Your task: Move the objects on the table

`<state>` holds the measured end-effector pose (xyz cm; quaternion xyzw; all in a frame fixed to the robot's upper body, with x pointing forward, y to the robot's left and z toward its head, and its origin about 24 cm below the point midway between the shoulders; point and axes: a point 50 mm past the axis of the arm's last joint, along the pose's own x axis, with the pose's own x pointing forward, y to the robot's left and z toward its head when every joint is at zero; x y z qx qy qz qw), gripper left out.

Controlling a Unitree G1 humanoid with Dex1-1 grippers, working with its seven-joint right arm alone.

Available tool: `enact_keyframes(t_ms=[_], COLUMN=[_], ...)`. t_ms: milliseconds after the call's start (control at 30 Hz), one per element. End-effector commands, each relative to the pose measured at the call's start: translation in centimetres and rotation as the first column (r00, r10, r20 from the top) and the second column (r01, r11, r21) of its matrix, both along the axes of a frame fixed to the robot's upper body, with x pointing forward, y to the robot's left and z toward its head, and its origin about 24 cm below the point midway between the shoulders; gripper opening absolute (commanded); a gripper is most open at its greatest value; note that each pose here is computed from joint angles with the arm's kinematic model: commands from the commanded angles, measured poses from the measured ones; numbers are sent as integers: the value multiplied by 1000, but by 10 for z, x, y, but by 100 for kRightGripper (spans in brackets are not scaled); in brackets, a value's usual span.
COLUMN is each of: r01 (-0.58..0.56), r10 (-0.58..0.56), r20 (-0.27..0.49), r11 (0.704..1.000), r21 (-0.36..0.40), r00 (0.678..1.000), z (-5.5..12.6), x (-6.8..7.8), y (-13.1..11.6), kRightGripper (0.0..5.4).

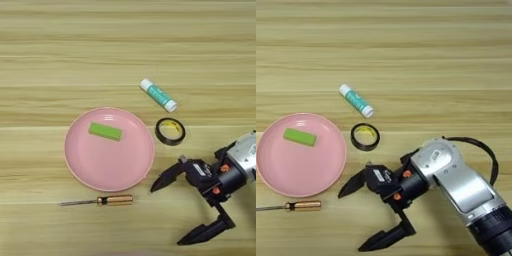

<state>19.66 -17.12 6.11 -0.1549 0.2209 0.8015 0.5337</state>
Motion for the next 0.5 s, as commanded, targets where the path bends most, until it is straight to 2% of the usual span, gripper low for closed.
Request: enact_keyframes(t_ms=[33, 500], r01=[-8, 22], r10=[10, -24], r20=[95, 128], r11=[1000, 1000], r21=[-16, 16], r00=[995, 991], z=[13, 5], x=[11, 14], y=[0, 11], kRightGripper=[536, 536])
